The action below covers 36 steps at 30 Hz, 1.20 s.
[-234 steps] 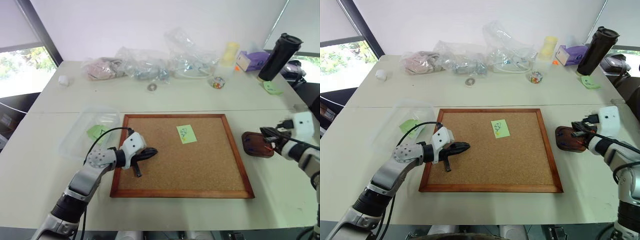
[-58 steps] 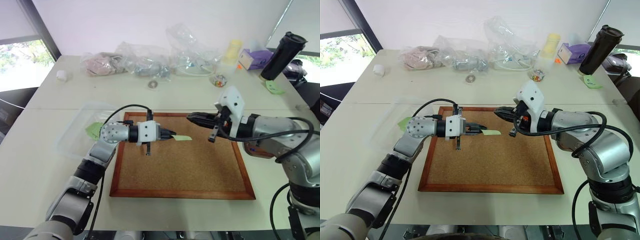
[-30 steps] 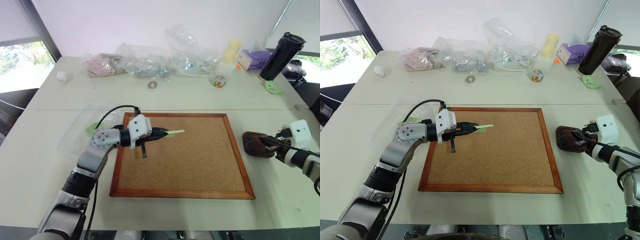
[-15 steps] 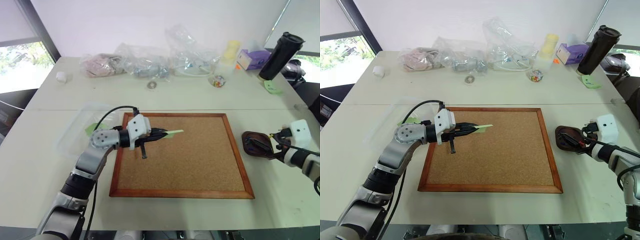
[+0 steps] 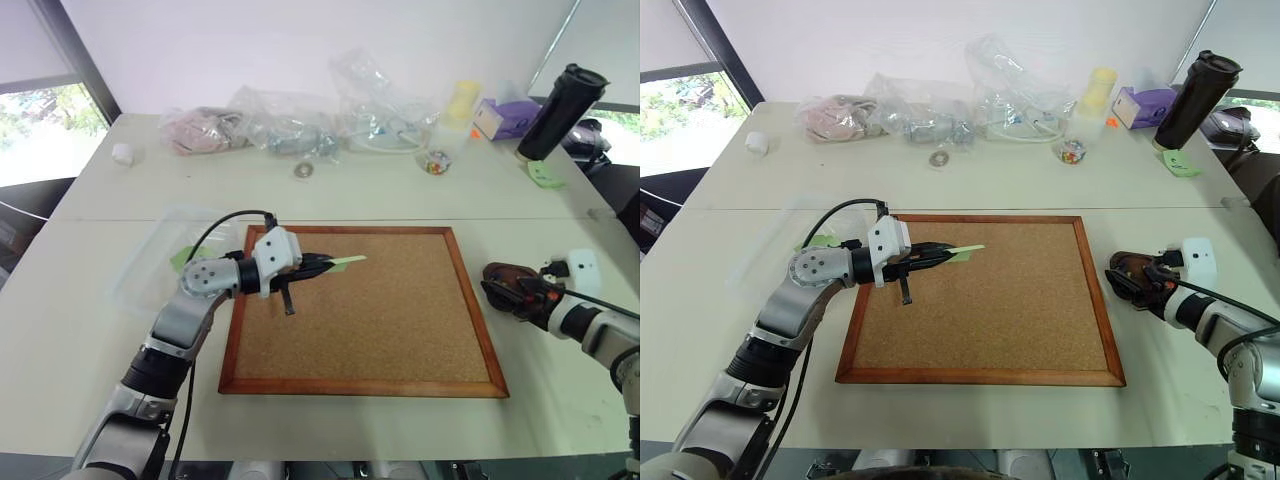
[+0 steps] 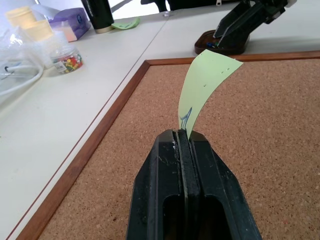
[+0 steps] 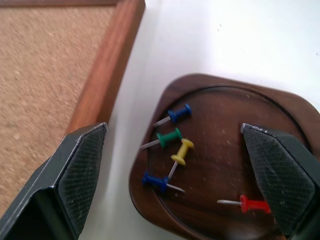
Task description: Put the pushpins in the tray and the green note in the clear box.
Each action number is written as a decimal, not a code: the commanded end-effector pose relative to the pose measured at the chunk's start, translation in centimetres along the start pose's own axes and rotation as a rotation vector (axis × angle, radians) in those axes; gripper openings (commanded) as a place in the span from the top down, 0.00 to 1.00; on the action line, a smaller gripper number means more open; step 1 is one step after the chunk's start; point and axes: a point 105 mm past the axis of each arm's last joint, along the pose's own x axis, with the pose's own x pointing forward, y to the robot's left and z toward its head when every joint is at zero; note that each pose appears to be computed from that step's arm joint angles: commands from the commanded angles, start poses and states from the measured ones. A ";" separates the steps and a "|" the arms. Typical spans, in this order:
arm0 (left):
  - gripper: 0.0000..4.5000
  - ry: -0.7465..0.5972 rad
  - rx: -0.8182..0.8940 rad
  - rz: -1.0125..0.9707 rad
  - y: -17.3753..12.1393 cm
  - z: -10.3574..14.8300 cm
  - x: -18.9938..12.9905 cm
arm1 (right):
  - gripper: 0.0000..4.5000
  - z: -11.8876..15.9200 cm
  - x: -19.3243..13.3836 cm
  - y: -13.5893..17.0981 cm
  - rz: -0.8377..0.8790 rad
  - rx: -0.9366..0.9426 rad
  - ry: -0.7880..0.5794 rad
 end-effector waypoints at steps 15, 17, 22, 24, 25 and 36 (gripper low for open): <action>0.99 -0.099 0.107 0.118 3.1 7.9 -3.2 | 0.01 6.7 -0.8 15.0 0.562 -0.295 -0.133; 0.99 -0.100 0.106 0.201 4.3 9.3 -4.5 | 0.01 6.2 0.0 15.6 0.585 -0.309 -0.120; 0.99 0.029 0.122 0.410 6.9 9.4 -8.9 | 0.01 5.5 1.2 16.5 0.632 -0.325 -0.106; 0.99 0.129 0.118 0.518 8.0 7.8 -12.2 | 0.01 5.6 1.7 16.9 0.657 -0.331 -0.109; 0.99 0.165 0.110 0.562 8.4 7.2 -13.5 | 0.01 5.6 1.9 17.1 0.667 -0.332 -0.111; 0.99 0.414 -0.045 0.671 8.0 -0.4 -20.3 | 0.01 6.0 3.2 17.2 0.697 -0.395 -0.110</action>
